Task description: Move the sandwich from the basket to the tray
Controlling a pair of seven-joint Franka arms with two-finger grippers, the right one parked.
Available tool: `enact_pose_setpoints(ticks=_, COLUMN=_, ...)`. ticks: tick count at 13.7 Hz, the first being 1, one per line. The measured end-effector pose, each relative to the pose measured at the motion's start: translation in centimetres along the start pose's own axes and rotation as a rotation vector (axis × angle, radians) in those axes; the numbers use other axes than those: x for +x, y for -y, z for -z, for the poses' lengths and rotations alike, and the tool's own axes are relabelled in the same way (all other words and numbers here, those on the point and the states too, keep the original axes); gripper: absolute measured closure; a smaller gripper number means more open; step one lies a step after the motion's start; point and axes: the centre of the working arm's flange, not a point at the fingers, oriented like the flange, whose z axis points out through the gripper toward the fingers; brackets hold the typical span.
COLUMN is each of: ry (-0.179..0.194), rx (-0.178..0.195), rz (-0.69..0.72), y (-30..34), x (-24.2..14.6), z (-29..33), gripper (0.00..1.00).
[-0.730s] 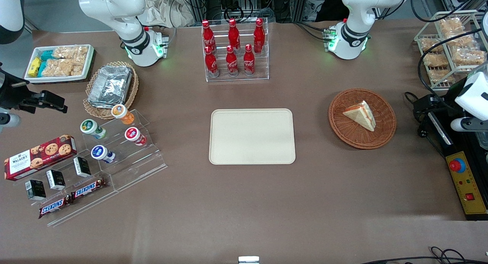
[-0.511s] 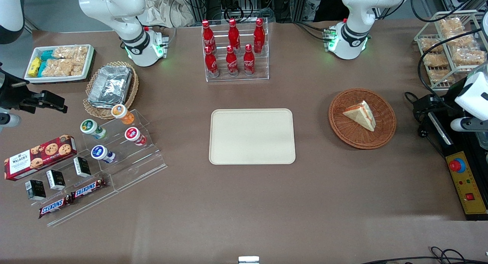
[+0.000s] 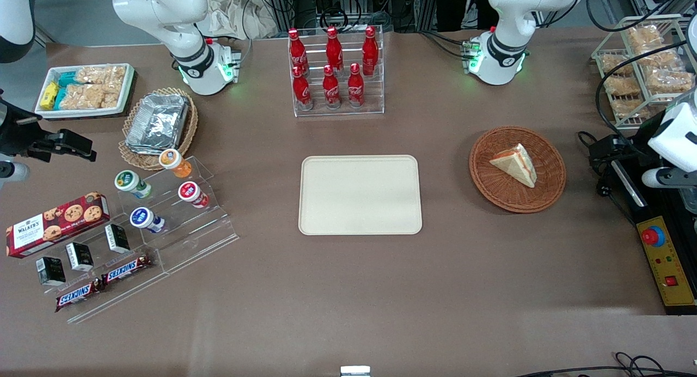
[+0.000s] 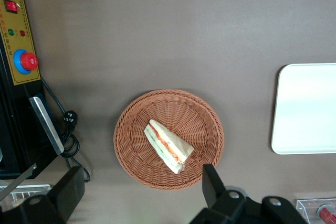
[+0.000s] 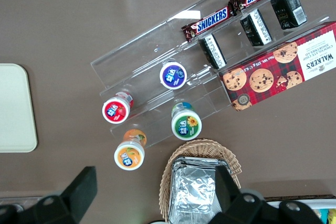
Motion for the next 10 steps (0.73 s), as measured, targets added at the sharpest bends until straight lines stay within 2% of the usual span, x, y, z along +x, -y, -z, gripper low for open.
enact_pose_setpoints(ticks=5, ry=0.064, rx=-0.003, rz=0.002, y=0.0, x=-1.1, z=-0.2, gripper=0.0)
enact_pose_setpoints(ticks=8, ry=0.077, rx=-0.004, rz=0.009, y=0.0, x=-2.4, z=-1.1, gripper=0.0)
enact_pose_setpoints(ticks=10, ry=0.062, rx=-0.008, rz=0.041, y=-0.1, x=-3.6, z=-2.4, gripper=0.0)
